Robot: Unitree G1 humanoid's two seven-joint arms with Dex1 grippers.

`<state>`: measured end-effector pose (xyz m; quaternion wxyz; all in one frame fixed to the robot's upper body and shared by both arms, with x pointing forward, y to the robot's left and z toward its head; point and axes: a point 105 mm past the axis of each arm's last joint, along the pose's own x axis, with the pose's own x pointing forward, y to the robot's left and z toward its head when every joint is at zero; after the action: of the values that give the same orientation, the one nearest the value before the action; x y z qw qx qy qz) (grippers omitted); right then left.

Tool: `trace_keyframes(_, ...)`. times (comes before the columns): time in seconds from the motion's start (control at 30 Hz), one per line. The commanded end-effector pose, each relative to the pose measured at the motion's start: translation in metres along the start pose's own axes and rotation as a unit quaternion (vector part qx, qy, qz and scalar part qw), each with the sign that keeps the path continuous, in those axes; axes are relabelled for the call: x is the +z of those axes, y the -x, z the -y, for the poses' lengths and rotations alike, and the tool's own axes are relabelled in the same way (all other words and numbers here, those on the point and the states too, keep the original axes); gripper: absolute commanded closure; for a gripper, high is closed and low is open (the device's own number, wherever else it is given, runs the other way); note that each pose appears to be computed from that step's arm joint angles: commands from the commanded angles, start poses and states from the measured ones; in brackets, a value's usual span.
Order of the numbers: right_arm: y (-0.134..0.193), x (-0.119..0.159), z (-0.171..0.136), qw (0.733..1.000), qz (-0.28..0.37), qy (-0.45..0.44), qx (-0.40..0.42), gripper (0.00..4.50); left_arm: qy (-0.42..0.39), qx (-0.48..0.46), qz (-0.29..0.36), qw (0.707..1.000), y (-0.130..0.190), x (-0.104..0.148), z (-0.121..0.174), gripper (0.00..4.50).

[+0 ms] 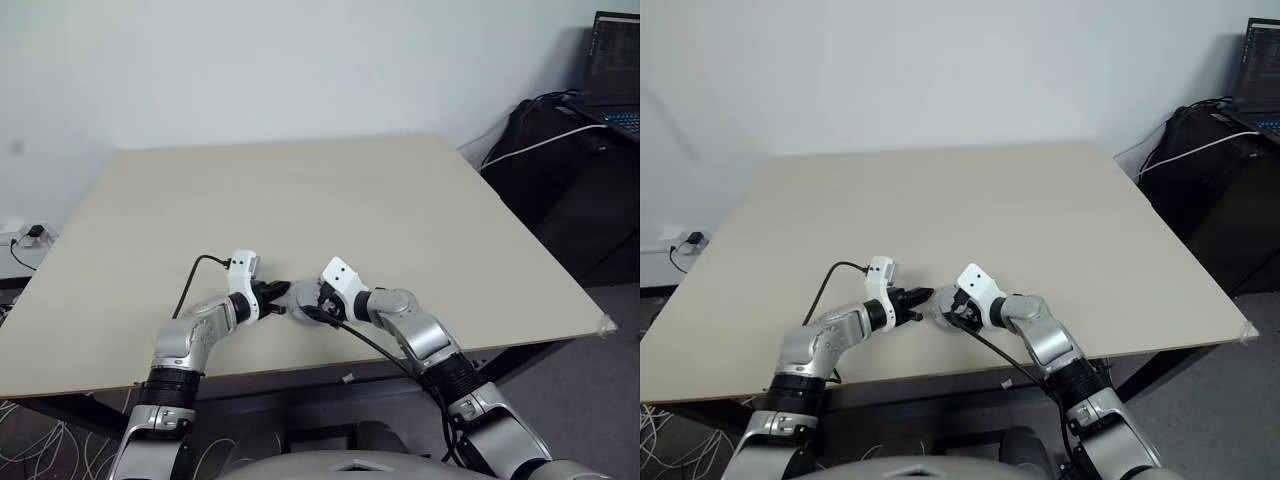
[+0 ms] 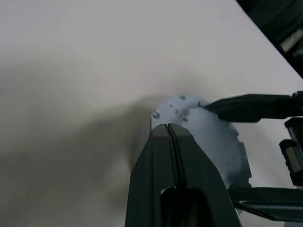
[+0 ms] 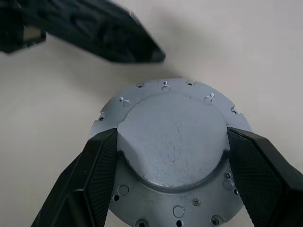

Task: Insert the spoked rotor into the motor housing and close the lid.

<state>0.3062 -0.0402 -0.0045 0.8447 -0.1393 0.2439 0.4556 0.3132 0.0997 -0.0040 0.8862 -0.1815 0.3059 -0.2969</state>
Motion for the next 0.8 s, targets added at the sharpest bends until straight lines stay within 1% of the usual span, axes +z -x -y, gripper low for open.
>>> trace_keyframes(0.03, -0.002, -0.024, -0.005, 0.999, -0.048, -0.01, 0.004, 1.3, -0.011, -0.007, -0.01, 1.0, -0.008, 0.004, 0.007, 4.5)
trace_keyframes(0.23, -0.001, -0.023, -0.005, 0.999, -0.046, -0.009, 0.003, 1.3, -0.018, 0.0, -0.044, 0.999, -0.015, -0.007, 0.009, 4.5)
trace_keyframes(0.47, 0.0, -0.017, -0.007, 0.999, -0.029, -0.022, 0.011, 1.3, -0.016, 0.001, -0.059, 0.998, -0.018, -0.012, 0.011, 4.5)
trace_keyframes(0.57, 0.002, -0.011, -0.009, 0.999, -0.012, -0.031, 0.019, 0.26, -0.016, 0.0, -0.062, 0.998, -0.018, -0.013, 0.012, 4.5)
trace_keyframes(0.6, 0.002, -0.01, -0.011, 0.999, -0.009, -0.031, 0.023, 0.03, -0.016, 0.0, -0.063, 0.998, -0.019, -0.014, 0.012, 4.5)
trace_keyframes(0.73, 0.003, -0.003, -0.01, 0.999, 0.003, -0.028, 0.02, 0.03, -0.017, 0.0, -0.066, 0.998, -0.019, -0.015, 0.012, 4.5)
trace_keyframes(0.8, 0.004, 0.003, -0.008, 0.999, 0.018, -0.024, 0.009, 0.03, -0.017, 0.0, -0.066, 0.998, -0.019, -0.015, 0.012, 4.5)
